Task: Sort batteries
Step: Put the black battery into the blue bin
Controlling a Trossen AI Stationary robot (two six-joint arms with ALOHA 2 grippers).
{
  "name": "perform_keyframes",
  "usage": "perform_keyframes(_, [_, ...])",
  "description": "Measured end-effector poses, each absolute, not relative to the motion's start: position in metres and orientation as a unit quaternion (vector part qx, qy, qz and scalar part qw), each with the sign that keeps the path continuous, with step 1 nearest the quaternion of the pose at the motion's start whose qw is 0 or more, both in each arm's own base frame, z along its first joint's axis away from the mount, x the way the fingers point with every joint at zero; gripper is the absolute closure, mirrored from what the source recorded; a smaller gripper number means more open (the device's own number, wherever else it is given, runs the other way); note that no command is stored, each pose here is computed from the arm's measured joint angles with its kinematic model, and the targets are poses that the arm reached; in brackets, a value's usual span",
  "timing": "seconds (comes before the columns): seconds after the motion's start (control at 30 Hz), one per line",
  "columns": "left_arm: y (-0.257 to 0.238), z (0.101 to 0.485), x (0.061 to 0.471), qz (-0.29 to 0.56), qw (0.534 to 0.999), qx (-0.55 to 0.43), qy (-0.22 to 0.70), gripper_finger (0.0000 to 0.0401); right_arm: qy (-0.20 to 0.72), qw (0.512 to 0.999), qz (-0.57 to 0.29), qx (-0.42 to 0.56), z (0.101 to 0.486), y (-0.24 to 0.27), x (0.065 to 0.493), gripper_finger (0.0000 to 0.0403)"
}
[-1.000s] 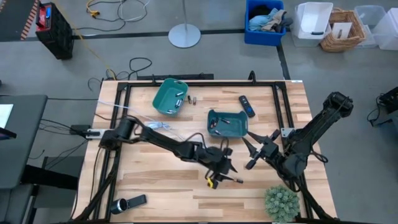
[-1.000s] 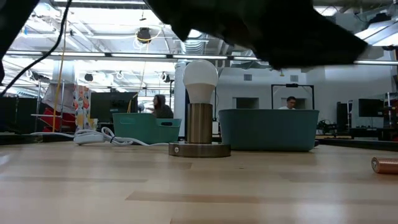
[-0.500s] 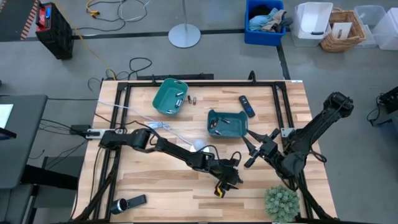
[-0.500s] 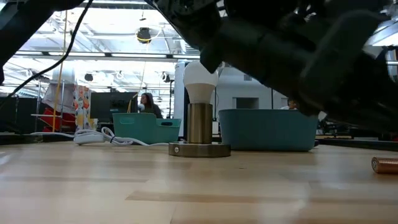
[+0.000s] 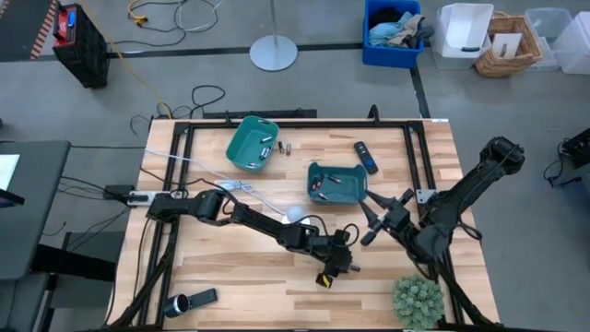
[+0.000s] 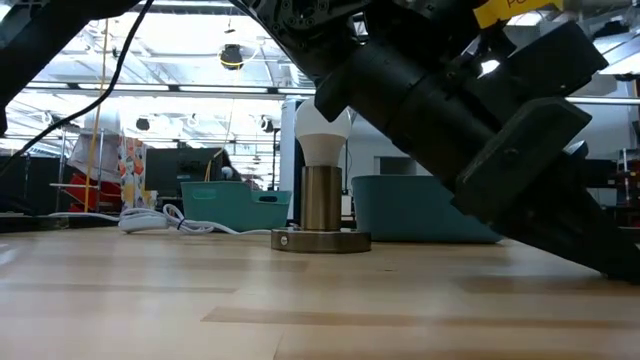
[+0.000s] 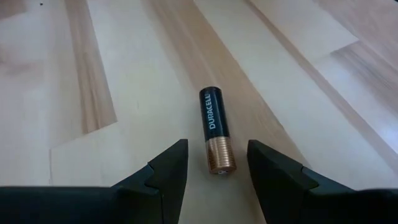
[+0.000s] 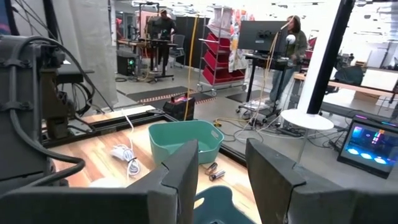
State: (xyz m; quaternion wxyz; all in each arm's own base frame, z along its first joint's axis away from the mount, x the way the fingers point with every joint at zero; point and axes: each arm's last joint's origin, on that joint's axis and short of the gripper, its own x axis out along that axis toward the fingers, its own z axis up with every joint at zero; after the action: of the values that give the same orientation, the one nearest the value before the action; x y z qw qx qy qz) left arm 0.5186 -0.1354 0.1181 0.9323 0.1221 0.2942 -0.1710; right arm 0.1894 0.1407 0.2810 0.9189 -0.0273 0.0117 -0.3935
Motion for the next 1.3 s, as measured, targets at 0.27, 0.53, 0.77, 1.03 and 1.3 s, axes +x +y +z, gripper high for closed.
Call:
perform_keyframes(0.27, [-0.127,0.111,0.522,-0.162,0.936,0.103,0.294,0.0238,0.012,0.918,-0.396,-0.027,0.281,0.140,0.190,0.0252])
perform_keyframes(0.53, [-0.125,0.102,0.524,-0.156,0.937,0.090,0.299,0.0239,0.012,0.918,-0.396,-0.029,0.281,0.140,0.190,0.0252])
perform_keyframes(0.77, [-0.125,0.100,0.524,-0.156,0.937,0.092,0.299,0.0276,0.013,0.918,-0.396,-0.029,0.281,0.140,0.190,0.0252])
perform_keyframes(1.03, [-0.125,0.099,0.524,-0.165,0.935,0.089,0.301,0.0347,0.013,0.918,-0.396,-0.029,0.281,0.140,0.190,0.0253])
perform_keyframes(1.3, [-0.125,0.098,0.524,-0.165,0.934,0.089,0.303,0.0351,0.013,0.918,-0.396,-0.029,0.281,0.140,0.190,0.0253])
